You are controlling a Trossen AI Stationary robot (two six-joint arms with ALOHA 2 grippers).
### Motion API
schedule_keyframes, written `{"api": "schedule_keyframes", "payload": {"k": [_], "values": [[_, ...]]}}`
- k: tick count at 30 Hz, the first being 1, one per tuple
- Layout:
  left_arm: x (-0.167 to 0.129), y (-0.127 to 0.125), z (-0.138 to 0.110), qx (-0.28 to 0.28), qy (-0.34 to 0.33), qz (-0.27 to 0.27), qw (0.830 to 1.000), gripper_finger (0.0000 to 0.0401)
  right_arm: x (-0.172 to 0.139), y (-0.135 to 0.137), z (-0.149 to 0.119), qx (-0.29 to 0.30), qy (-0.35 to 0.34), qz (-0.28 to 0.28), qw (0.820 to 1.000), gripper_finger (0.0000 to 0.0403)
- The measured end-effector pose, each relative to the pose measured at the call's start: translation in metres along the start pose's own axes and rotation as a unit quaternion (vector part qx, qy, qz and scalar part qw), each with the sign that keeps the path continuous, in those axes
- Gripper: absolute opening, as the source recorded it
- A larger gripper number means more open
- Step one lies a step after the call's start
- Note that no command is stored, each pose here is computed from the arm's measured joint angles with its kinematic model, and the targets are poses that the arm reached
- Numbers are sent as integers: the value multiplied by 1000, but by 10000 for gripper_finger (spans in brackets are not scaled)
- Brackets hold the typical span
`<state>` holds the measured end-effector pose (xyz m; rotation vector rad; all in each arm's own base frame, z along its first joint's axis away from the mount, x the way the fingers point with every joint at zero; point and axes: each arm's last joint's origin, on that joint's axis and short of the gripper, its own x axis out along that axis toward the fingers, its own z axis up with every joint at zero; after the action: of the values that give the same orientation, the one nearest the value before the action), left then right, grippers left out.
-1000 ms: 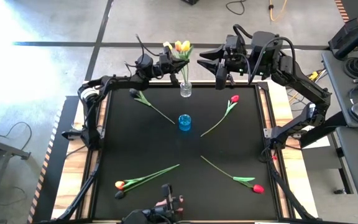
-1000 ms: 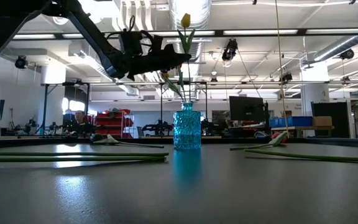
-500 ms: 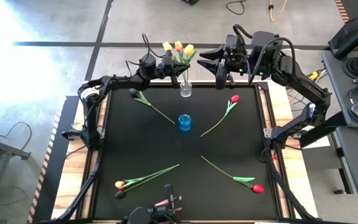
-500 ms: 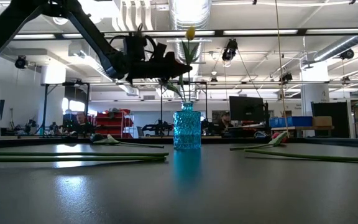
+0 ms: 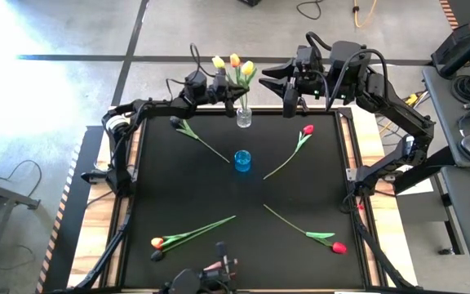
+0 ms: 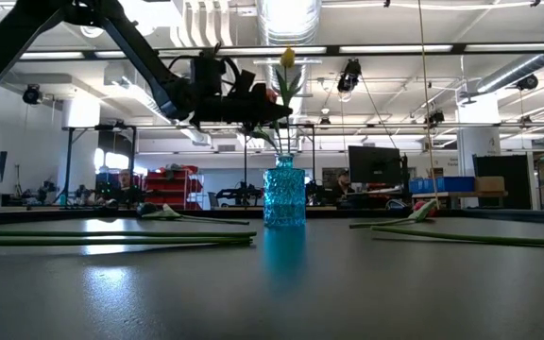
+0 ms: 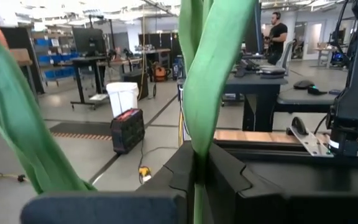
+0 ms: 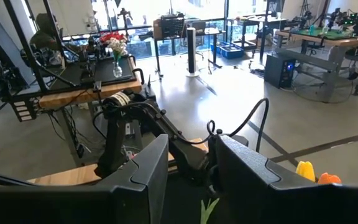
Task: Sort flowers into vase by color
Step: Put the yellow tulip flower into the transparent vase, then put the orange tulip flower into the transparent vase
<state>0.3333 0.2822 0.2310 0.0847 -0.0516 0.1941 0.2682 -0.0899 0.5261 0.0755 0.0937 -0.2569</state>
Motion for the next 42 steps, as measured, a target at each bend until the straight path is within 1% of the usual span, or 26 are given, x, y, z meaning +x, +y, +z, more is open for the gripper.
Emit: {"api": "schedule_keyframes", "payload": {"k": [5, 10, 16, 20, 24, 29, 33, 42], "values": [[0, 0, -4, -12, 19, 0, 1000, 21, 0, 0, 0, 0, 0, 0, 1000, 128], [0, 0, -6, -19, 31, 0, 999, 49, 0, 0, 0, 0, 0, 0, 1000, 128], [-1, -1, -3, -18, 30, 0, 999, 85, 0, 0, 0, 0, 0, 0, 1000, 128], [-1, -1, -3, -19, 31, 0, 999, 100, 0, 0, 0, -1, 0, 0, 1000, 128], [-2, -1, -2, -22, 41, 1, 999, 105, 0, 0, 0, -1, 0, 0, 1000, 128], [-5, -2, -2, -19, 74, 14, 997, 105, 1, 0, 0, -2, 1, 0, 1000, 128], [-9, -4, 5, -9, 91, 12, 996, 105, 1, 0, 0, -4, 1, 0, 1000, 128], [-17, -8, 11, -23, 139, 10, 990, 105, 1, 0, -1, -13, 3, 0, 1000, 128]]}}
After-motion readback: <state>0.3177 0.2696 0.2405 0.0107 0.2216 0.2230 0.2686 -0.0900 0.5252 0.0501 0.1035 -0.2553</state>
